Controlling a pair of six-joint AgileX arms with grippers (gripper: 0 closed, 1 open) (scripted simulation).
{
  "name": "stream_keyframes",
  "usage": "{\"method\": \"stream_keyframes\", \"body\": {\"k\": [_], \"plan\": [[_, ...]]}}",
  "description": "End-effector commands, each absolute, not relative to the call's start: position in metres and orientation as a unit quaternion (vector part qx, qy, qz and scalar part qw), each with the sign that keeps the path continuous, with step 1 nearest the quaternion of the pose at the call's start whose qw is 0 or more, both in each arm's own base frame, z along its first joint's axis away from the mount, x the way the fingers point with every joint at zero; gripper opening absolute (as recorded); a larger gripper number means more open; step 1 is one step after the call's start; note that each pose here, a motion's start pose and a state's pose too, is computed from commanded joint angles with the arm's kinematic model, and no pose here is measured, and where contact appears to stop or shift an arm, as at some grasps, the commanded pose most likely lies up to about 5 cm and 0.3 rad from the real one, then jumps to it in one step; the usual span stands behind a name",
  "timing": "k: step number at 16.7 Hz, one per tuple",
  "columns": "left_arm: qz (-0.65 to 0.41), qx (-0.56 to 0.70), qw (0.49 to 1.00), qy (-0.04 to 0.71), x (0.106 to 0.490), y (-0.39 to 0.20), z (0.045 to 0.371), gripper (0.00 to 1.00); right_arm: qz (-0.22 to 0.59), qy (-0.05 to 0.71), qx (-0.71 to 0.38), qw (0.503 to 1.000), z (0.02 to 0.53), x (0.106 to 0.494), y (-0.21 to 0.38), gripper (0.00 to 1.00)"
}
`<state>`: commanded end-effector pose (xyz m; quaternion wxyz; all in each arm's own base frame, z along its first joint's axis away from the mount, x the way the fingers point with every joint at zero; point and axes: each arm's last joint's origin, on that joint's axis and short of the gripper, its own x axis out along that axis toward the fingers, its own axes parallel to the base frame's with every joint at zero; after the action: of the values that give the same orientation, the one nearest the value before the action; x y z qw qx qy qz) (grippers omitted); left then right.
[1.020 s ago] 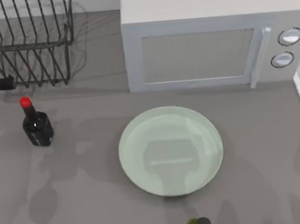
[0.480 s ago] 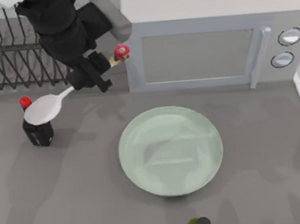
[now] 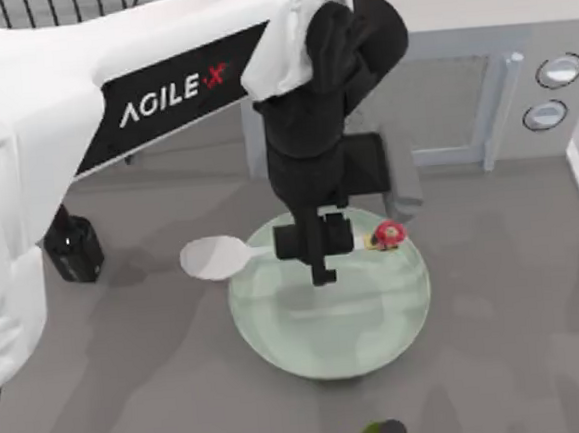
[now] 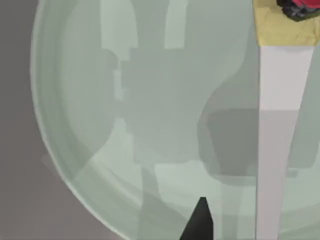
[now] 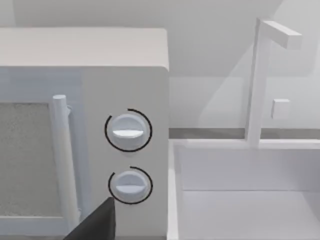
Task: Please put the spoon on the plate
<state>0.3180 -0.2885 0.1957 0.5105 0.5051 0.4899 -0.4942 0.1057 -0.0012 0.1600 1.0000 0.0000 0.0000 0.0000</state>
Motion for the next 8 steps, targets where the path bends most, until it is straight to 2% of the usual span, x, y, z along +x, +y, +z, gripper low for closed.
{"method": "stream_keyframes", "body": {"k": [2,8], "plan": [[-0.502,0.51,0.493,0.495,0.316,-0.294,0.1841,0.0,0.0,0.0,0.0,1.0,0.16,0.1057,-0.0012,1.0],[-0.501,0.509,0.495,0.496,0.3171,-0.2922,0.1846,0.0,0.0,0.0,0.0,1.0,0.16,0.1057,-0.0012,1.0]]}}
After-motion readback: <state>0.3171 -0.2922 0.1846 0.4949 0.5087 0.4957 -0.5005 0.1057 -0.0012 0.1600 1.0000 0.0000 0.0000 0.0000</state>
